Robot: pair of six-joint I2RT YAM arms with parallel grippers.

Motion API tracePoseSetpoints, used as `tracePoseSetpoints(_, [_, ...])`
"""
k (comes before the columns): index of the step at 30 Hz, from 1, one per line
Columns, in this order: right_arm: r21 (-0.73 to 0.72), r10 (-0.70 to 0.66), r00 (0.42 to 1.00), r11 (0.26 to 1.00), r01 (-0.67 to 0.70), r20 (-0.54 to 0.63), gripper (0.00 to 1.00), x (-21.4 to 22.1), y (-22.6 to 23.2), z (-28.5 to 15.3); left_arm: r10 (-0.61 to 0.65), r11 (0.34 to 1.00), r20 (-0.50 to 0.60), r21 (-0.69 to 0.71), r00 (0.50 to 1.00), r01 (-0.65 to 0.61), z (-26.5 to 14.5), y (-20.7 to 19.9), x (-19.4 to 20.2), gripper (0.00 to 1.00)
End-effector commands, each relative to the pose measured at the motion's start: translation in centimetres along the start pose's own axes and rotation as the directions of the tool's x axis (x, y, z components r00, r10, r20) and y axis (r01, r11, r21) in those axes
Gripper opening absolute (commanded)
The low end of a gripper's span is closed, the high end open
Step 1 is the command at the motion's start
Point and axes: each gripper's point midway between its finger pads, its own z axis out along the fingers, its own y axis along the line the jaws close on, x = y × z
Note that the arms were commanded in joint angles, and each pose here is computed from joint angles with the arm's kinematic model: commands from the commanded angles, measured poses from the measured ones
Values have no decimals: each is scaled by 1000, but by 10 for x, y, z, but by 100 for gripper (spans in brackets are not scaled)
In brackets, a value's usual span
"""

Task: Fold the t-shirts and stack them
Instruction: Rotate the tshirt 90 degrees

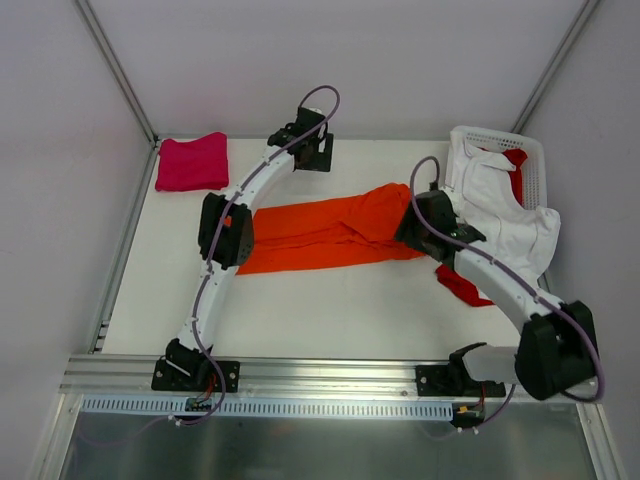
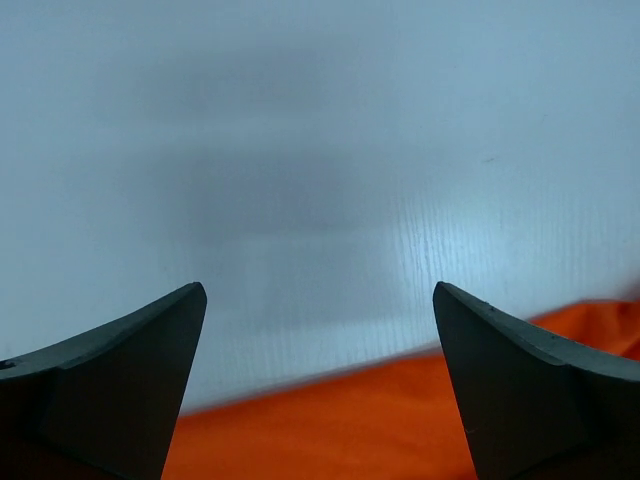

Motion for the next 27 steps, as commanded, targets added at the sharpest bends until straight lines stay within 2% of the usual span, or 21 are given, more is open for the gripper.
tracePoseSetpoints(1, [-227, 34, 999, 973, -31, 9, 53, -42, 81, 17, -45, 998, 198, -38, 979, 54, -82, 19, -73, 99])
tracePoseSetpoints(2, [-235, 39, 999, 971, -39, -6, 11, -45, 90, 25, -45, 997, 176, -54, 983, 56, -81, 23, -63, 98])
tracePoseSetpoints(3, [-205, 25, 998, 978, -36, -57, 1, -35, 92, 48, -61, 996, 193, -57, 979, 73, -95, 28, -68, 97])
tracePoseSetpoints(4, [-240, 27, 998, 970, -39, -52, 1, -50, 109, 50, -58, 994, 173, -83, 983, 73, -93, 33, -58, 97])
tracePoseSetpoints(8, [-192, 24, 992, 980, -49, -128, 0, -40, 116, 82, -72, 989, 186, -117, 980, 95, -119, 48, -54, 96])
tracePoseSetpoints(14, [-57, 106, 972, 991, -120, -209, 1, -8, 89, 98, -102, 976, 177, -170, 979, 133, -140, 67, -36, 95])
tracePoseSetpoints(21, [72, 171, 973, 984, -162, -157, 1, 0, 56, 95, -149, 970, 133, -175, 980, 171, -139, 71, -8, 94])
tracePoseSetpoints(23, [136, 187, 961, 977, -161, -205, 1, 13, 46, 107, -170, 969, 123, -162, 978, 188, -138, 68, -4, 93])
tracePoseSetpoints(27, [170, 247, 925, 964, -204, -288, 0, 21, 45, 129, -196, 967, 108, -142, 975, 210, -140, 65, 4, 92])
